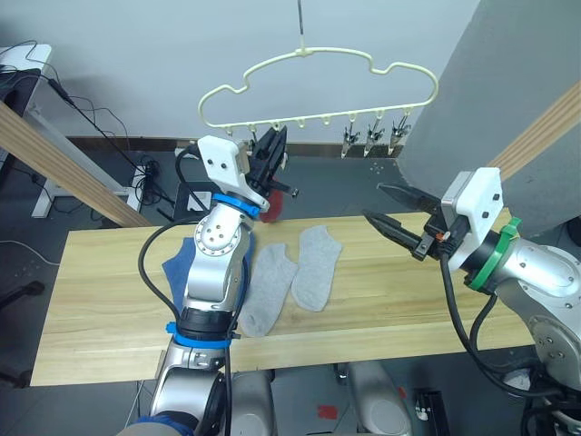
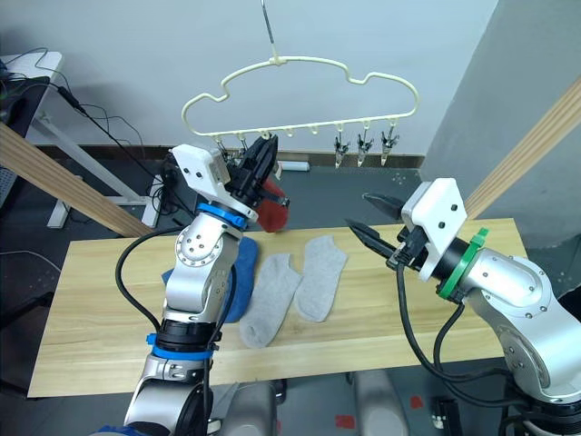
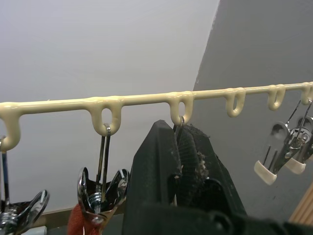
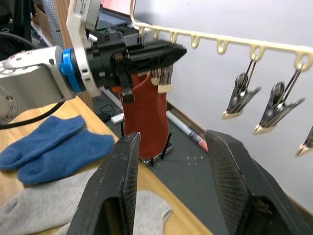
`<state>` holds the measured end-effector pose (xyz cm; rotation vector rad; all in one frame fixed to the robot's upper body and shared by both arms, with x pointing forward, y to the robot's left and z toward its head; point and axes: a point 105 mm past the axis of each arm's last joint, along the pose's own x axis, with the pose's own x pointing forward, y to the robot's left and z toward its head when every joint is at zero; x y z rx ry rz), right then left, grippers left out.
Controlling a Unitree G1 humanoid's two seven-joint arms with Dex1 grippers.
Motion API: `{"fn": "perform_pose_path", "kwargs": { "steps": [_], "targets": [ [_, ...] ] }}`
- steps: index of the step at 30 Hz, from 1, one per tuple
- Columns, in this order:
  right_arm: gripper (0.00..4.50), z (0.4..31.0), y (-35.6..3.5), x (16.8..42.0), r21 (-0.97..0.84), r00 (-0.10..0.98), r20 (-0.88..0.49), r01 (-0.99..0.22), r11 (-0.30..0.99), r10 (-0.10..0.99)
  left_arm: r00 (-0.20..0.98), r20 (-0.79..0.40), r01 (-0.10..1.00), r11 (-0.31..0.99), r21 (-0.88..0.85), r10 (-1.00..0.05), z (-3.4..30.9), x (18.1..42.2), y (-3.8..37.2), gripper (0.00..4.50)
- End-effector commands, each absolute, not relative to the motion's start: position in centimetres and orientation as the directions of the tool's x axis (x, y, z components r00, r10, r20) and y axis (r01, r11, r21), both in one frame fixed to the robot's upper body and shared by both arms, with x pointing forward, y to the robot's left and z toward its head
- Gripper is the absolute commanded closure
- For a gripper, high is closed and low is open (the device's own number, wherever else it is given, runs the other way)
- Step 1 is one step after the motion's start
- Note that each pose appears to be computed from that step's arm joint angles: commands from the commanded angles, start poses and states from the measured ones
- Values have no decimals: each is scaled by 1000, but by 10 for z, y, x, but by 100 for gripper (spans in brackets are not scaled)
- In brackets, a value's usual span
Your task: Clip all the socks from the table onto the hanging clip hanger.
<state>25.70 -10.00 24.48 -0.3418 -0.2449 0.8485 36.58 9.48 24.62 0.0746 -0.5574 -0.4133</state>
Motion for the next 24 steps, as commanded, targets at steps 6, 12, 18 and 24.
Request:
{"fn": "perform_pose_path", "kwargs": {
  "steps": [6, 12, 18, 24],
  "targets": [
    [177, 171, -75, 266, -271, 732, -121, -674, 687, 670, 741, 518, 376, 903, 208, -428, 256, 360, 97, 450],
    [6, 110, -35, 284, -261, 811, -212, -585, 768, 545, 722, 503, 422, 879, 223, -474, 261, 358, 94, 450],
    [6, 92, -15, 310, -301, 859, -187, -512, 805, 477, 725, 485, 434, 871, 231, -490, 259, 358, 95, 450],
    [6, 70, -5, 341, -307, 883, -207, -468, 829, 422, 721, 471, 451, 860, 238, -509, 258, 358, 93, 450]
  ]
}}
